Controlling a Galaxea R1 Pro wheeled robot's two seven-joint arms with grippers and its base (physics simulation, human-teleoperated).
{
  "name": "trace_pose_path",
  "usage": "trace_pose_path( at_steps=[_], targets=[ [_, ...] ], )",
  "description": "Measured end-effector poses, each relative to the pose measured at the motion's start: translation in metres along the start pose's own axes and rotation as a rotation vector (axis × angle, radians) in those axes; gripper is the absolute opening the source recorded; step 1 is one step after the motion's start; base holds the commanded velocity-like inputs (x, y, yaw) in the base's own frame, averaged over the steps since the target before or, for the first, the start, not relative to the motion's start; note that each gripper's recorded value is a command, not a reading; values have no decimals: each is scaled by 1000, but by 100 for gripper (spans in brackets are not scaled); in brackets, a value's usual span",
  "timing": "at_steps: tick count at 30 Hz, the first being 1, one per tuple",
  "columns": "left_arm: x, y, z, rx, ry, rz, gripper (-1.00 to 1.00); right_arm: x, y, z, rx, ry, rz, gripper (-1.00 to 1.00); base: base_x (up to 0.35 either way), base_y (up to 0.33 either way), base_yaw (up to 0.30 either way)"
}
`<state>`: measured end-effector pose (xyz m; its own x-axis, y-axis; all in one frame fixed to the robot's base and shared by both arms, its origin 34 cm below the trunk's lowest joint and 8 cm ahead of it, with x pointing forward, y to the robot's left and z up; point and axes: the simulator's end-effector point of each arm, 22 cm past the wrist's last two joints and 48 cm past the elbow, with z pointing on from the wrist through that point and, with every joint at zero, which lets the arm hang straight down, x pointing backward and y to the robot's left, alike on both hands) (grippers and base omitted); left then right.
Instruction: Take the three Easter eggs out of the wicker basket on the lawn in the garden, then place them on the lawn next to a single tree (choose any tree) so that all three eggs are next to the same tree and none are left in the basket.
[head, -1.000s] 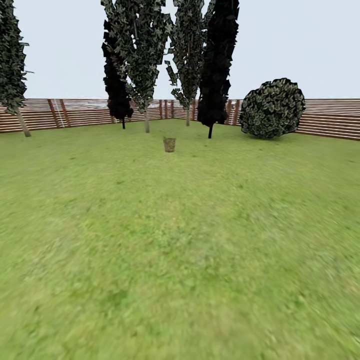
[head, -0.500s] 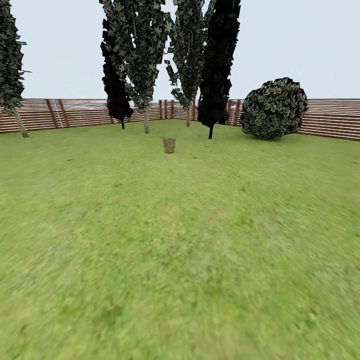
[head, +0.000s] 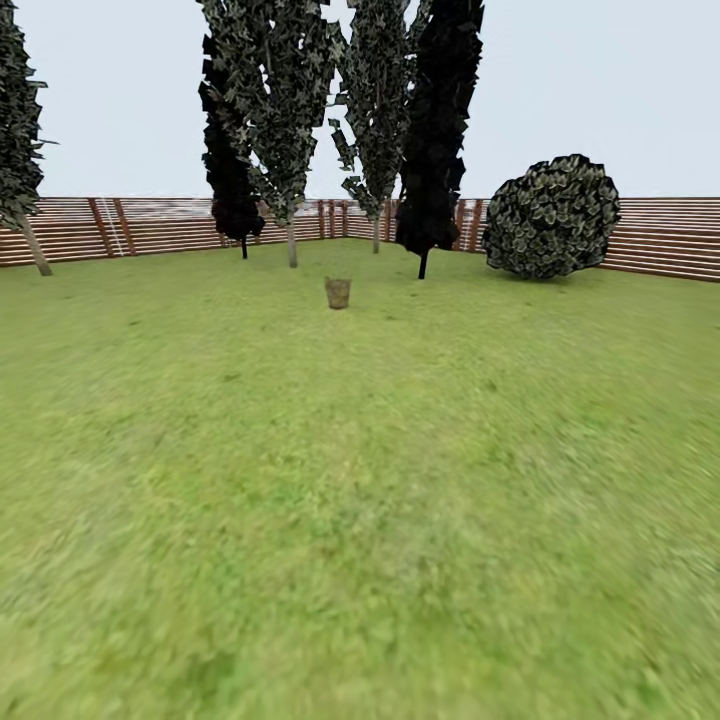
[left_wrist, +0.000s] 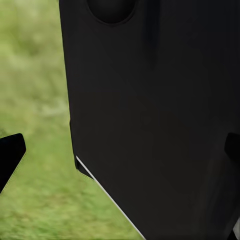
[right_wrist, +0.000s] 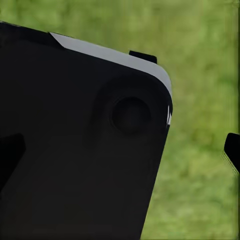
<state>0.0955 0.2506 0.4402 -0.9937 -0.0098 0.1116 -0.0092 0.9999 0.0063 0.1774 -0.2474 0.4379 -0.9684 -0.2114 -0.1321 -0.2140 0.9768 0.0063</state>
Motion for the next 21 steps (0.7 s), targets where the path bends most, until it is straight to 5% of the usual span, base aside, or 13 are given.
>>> trace_pose_path(
  at_steps=[21],
  targets=[
    [0,-1,0,1,0,0,100,-1,2,0,-6,-4,-11,100,320,0,20]
  ],
)
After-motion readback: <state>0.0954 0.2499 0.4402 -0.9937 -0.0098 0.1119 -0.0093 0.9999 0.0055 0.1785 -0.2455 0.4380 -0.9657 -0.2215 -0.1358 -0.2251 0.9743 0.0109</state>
